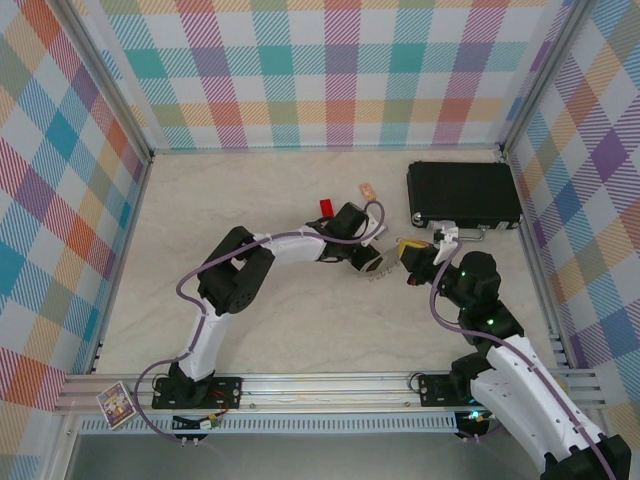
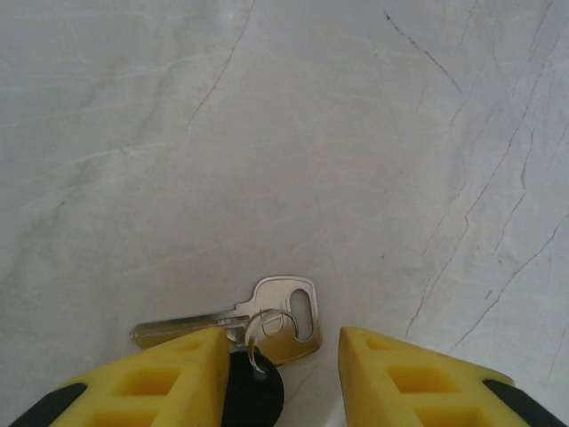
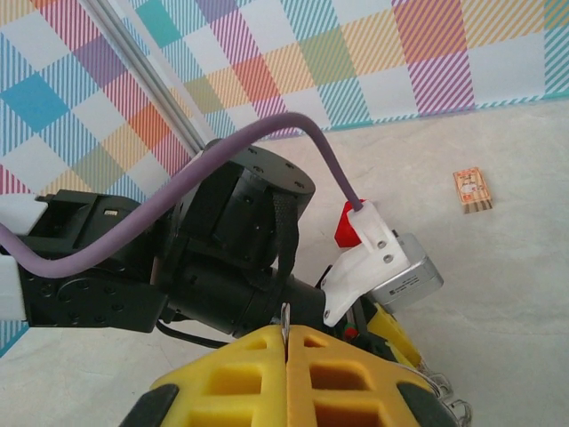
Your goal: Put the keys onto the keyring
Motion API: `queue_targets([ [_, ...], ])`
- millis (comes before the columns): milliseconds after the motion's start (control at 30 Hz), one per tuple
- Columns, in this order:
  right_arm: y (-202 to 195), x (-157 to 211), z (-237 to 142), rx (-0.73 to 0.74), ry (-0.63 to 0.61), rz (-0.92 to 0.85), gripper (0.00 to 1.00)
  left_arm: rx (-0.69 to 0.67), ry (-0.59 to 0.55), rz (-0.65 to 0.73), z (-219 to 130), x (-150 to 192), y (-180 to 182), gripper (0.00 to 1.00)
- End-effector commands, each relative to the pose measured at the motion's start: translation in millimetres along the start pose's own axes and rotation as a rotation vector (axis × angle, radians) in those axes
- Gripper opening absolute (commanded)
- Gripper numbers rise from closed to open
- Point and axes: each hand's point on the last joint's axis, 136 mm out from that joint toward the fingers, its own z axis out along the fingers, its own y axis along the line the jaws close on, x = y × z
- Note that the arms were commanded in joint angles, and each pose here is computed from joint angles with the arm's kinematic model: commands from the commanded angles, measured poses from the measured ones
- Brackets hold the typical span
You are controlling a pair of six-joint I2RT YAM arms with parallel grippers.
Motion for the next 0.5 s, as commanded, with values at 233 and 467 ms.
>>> queue_targets([
  [233,6.2,-10.3,-0.3,-0.037,-0.047,-0.006,0.00,-0.007,0.065,0.058,11.2,7.7,-11.1,0.30],
  [467,5.4,-9.8,-0.1,-0.037,-0.050,-0.002,0.00,-0.035,0.070,0.070,6.7,8.2,-10.3,0.10],
])
